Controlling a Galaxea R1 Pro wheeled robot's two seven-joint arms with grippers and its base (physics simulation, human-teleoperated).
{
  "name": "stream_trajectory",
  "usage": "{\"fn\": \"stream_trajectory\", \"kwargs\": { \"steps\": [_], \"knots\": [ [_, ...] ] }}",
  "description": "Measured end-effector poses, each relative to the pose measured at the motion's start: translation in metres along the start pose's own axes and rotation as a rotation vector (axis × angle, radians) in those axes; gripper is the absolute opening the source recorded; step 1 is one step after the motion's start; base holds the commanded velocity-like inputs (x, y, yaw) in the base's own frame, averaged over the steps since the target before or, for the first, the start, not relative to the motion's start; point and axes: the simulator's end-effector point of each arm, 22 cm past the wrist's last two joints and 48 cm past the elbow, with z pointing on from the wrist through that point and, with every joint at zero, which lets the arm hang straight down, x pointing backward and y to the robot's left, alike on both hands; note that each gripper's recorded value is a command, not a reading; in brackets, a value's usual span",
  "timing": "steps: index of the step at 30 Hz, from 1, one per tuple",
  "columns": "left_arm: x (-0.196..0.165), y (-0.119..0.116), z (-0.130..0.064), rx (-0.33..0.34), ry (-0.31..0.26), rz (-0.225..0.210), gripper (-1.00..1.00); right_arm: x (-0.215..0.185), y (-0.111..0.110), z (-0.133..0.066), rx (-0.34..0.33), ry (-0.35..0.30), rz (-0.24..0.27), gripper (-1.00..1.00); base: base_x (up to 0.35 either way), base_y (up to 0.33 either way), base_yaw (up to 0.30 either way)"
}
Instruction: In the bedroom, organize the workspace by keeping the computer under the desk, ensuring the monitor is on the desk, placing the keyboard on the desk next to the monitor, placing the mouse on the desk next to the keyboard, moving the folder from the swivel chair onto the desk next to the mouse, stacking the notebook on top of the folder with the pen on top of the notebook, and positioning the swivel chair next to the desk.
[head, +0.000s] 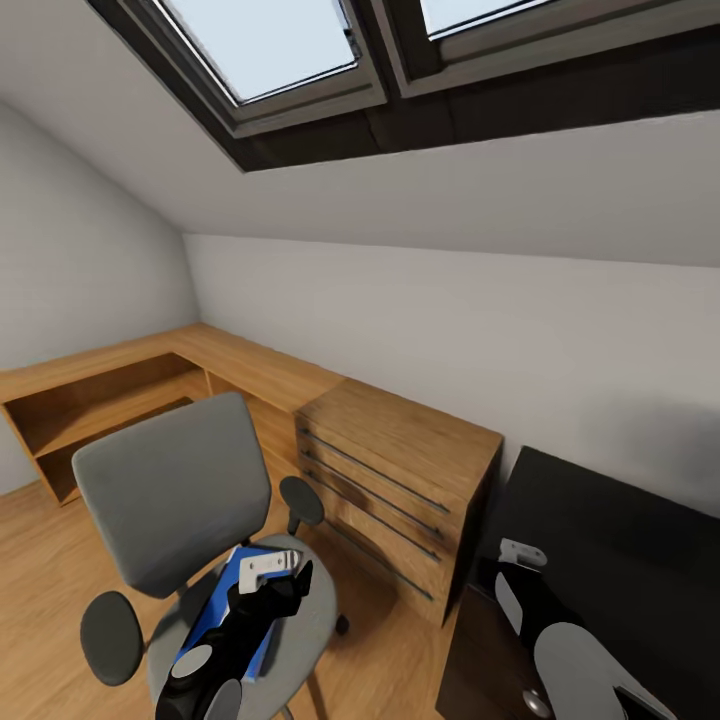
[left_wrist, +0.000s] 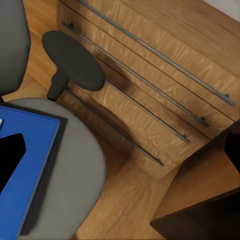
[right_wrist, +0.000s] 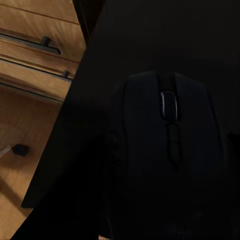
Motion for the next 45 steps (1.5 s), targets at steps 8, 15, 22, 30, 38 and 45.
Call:
{"fn": "stream_trajectory", "kwargs": {
  "steps": [8,15,22,30,38,45],
  "knots": [
    [0.0001,0.0000,0.0001,0.000,0.000,0.000,1.00,0.0006,-0.0016,0.0002,0.003,0.004,-0.001,-1.00,0.009,0.000,0.000],
    [0.0001,0.0000,0.0000,0.000,0.000,0.000,1.00,-0.0002,-0.0024,0.0004,0.003,0.001,-0.001,-1.00,0.022,0.000,0.000],
    [0.0001,0.0000,0.0000,0.000,0.000,0.000,1.00,0.0007,-0.0020,0.0006,0.001,0.002,-0.001,-1.00,0.119,0.000,0.000],
    [0.0001,0.0000,0.0001,0.000,0.000,0.000,1.00,0.0012,-0.0038,0.0010,0.003,0.003,-0.004,-1.00,0.008,0.000,0.000],
    [0.0001,0.0000,0.0001,0.000,0.000,0.000,1.00,0.0011,-0.0036,0.0011,0.001,0.003,-0.003,1.00,0.000,0.000,0.000],
    [0.0001,0.0000,0.0001,0.000,0.000,0.000,1.00,0.0006,-0.0028,0.0010,0.000,0.000,-0.001,1.00,0.000,0.000,0.000]
  ]
}}
